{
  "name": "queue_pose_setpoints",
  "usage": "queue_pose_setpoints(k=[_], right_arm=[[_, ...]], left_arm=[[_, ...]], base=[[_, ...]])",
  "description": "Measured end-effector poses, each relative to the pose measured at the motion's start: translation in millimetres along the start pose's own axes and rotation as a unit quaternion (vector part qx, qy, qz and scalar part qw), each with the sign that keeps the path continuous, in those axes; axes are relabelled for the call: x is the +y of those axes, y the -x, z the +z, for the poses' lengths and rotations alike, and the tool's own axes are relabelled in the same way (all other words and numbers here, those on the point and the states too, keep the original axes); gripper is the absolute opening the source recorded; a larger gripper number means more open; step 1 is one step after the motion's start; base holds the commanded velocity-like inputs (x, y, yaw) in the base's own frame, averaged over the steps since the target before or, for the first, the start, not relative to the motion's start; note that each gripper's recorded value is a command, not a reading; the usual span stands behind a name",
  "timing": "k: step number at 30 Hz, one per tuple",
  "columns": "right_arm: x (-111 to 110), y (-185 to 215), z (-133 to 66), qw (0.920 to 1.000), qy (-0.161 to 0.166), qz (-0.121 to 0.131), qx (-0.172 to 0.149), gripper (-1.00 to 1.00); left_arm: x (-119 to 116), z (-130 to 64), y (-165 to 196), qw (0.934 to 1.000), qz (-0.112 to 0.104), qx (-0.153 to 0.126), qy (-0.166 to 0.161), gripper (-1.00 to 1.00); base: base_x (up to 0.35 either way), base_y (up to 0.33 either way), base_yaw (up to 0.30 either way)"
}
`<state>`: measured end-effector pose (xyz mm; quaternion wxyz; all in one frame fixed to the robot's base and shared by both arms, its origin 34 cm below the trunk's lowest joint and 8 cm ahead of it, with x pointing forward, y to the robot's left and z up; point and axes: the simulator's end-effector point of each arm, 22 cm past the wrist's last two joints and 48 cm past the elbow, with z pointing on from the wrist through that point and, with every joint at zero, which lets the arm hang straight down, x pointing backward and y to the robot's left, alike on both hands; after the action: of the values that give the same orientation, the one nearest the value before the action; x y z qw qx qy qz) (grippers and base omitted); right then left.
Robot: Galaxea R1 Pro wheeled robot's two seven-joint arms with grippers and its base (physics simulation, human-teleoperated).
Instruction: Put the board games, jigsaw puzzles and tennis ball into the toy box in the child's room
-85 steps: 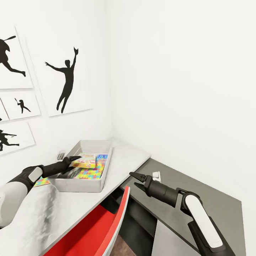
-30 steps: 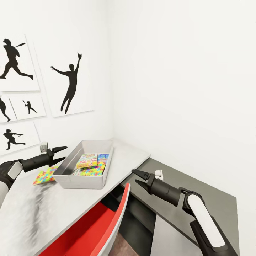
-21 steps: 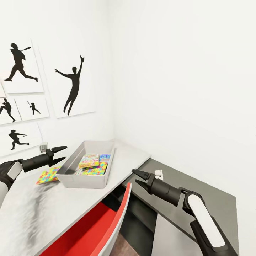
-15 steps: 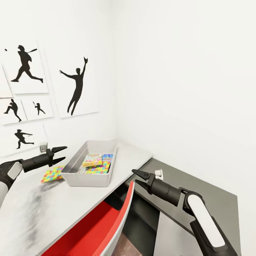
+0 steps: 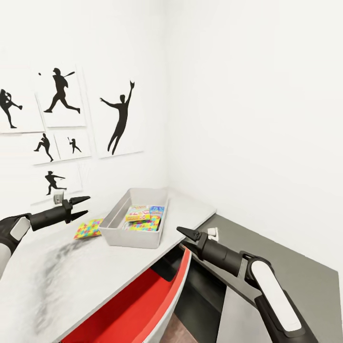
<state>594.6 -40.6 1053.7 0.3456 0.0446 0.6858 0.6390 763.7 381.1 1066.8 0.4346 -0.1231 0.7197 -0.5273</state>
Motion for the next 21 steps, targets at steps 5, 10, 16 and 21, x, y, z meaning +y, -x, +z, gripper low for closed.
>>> queue_pose_setpoints(k=[5,10,16,21], right_arm=[[1.7,0.3,-0.3,1.0,0.001,-0.002,0.0,1.0],[2.6,0.5,-0.5,1.0,0.001,-0.002,-0.001,1.0],[3.0,0.4,-0.7,1.0,0.001,-0.003,-0.001,1.0],[3.0,2.3,-1.9,1.0,0.001,-0.003,-0.003,1.0]], left_arm=[[-2.2,-0.1,0.2,1.0,0.001,0.0,-0.001,1.0],[-2.8,0.2,-0.2,1.0,0.002,0.0,-0.001,1.0],[-1.9,0.0,-1.4,1.0,0.0,0.001,-0.001,1.0],[-1.5,0.0,-1.7,1.0,0.0,0.001,0.0,1.0]], base=[[-0.073,0.0,0.26],[-0.237,0.0,0.164],[-0.08,0.0,0.03],[-0.006,0.0,0.002]])
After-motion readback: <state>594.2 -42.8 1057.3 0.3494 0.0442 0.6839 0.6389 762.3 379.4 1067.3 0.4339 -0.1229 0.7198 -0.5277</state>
